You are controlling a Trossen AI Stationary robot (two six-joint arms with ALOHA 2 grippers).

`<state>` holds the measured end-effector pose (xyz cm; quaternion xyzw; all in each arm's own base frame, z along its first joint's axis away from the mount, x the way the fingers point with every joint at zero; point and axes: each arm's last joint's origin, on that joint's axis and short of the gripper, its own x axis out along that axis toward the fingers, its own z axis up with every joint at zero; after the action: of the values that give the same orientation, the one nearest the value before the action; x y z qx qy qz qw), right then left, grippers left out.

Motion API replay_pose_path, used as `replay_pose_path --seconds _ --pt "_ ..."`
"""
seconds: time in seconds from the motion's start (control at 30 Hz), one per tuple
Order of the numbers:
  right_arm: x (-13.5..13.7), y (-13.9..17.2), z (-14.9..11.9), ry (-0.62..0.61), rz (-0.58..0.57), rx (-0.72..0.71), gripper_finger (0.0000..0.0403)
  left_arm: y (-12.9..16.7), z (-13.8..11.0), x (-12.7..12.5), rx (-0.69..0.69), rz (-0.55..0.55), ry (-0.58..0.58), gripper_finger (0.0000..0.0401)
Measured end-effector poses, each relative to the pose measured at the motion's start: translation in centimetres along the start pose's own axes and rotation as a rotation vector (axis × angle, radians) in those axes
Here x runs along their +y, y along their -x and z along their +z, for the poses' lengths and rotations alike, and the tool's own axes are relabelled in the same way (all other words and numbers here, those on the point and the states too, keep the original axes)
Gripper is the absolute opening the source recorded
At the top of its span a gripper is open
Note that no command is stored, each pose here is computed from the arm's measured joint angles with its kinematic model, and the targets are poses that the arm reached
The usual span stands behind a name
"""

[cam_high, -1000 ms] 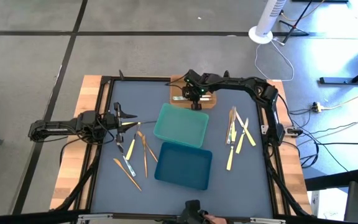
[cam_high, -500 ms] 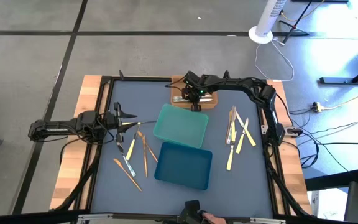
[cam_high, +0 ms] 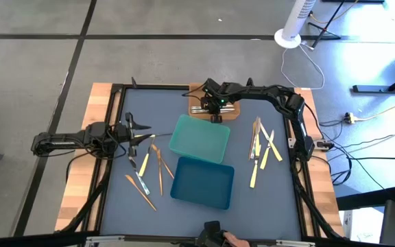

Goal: Sort silverware by color (type)
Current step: Put the white and blue knife into the orange bin, then put the yellow knife into the green bin

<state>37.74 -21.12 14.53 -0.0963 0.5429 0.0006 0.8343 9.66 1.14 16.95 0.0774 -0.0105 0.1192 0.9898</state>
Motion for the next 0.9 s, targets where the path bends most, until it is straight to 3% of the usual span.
replay_pose_path --seconds 0.2,0.47,0.63,0.9 --pt "0.0 0.0 0.0 0.000 -0.003 -0.002 0.0102 0.0 0.2 0.2 -0.019 0.049 0.054 0.0133" --pt "0.0 0.6 0.2 0.001 -0.009 -0.005 0.0102 0.2 1.8 0.6 -0.048 0.108 0.114 0.0133" --pt "-0.2 3.0 0.8 0.007 -0.048 -0.044 0.0102 0.1 3.6 0.9 -0.021 0.105 0.145 0.0133" --pt "0.1 9.4 1.6 0.011 -0.118 -0.105 0.0102 -0.9 6.5 1.2 0.209 0.095 0.196 0.0133"
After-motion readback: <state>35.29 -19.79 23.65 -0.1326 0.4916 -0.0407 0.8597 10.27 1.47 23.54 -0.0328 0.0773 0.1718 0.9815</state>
